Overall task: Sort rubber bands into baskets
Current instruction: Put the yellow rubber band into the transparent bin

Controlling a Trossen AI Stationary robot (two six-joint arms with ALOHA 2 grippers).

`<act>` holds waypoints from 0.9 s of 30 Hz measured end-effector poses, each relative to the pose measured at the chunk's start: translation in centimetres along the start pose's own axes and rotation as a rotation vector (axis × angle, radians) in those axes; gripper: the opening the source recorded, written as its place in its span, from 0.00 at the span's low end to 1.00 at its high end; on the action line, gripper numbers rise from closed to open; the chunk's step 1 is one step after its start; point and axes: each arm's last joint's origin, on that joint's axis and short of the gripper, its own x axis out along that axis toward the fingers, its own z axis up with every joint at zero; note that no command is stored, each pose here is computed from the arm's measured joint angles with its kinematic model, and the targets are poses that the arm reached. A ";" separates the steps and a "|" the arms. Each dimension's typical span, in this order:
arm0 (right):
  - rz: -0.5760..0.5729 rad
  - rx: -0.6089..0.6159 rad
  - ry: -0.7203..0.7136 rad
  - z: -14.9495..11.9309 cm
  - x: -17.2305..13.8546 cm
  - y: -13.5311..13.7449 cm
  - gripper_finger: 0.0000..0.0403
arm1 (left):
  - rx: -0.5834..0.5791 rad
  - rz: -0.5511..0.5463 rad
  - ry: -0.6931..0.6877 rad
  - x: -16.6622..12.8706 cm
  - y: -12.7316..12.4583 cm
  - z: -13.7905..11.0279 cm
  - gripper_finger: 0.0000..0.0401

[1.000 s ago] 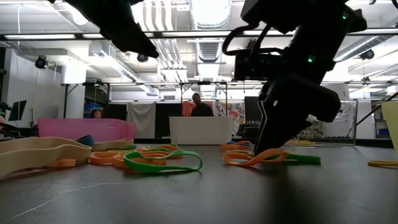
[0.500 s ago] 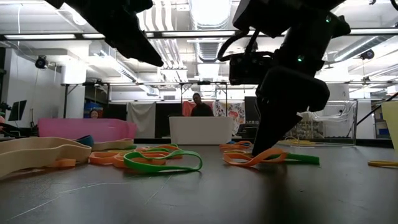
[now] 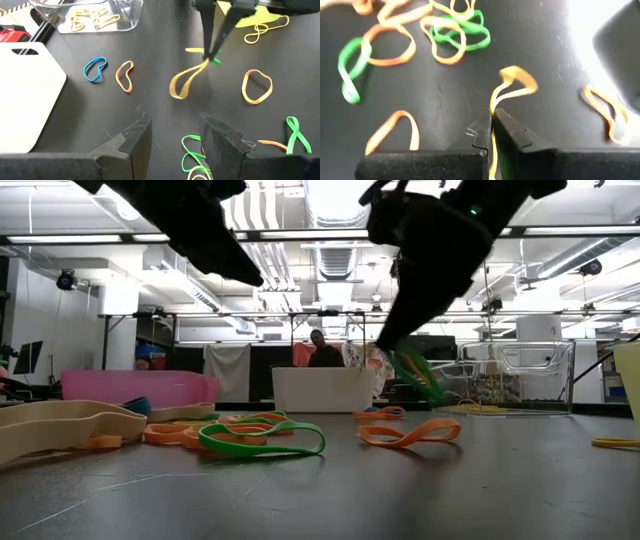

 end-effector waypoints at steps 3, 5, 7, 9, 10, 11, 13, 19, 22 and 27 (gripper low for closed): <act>0.029 0.031 0.011 -0.4 0.8 0.2 0.03 | -0.002 -0.001 -0.006 0.0 0.0 0.1 0.36; 0.009 0.022 0.079 -1.2 1.4 0.1 0.05 | -0.003 -0.001 -0.008 0.0 0.0 0.1 0.36; -0.032 0.018 0.142 -2.0 1.9 -0.1 0.09 | -0.007 -0.001 -0.008 0.0 0.0 0.1 0.36; -0.052 0.021 0.173 -2.4 2.1 -0.2 0.13 | -0.007 -0.001 -0.008 0.0 0.0 0.1 0.36; -0.058 0.023 0.182 -2.5 2.2 -0.2 0.16 | -0.007 -0.001 -0.008 0.0 0.0 0.1 0.36; -0.060 0.027 0.188 -2.6 2.2 -0.3 0.19 | -0.007 -0.001 -0.008 0.0 0.0 0.1 0.36; -0.059 0.034 0.182 -2.6 2.2 -0.3 0.25 | -0.007 -0.001 -0.008 0.0 0.0 0.1 0.36; -0.026 0.041 0.093 -1.8 2.6 -0.3 0.43 | -0.010 -0.002 -0.018 0.0 0.0 0.2 0.36; -0.023 0.072 0.078 -2.0 3.6 -0.8 0.49 | -0.011 -0.002 -0.023 0.0 0.0 0.2 0.36; -0.038 0.103 0.145 -3.0 5.5 -1.6 0.52 | -0.013 -0.003 -0.029 0.0 0.0 0.3 0.36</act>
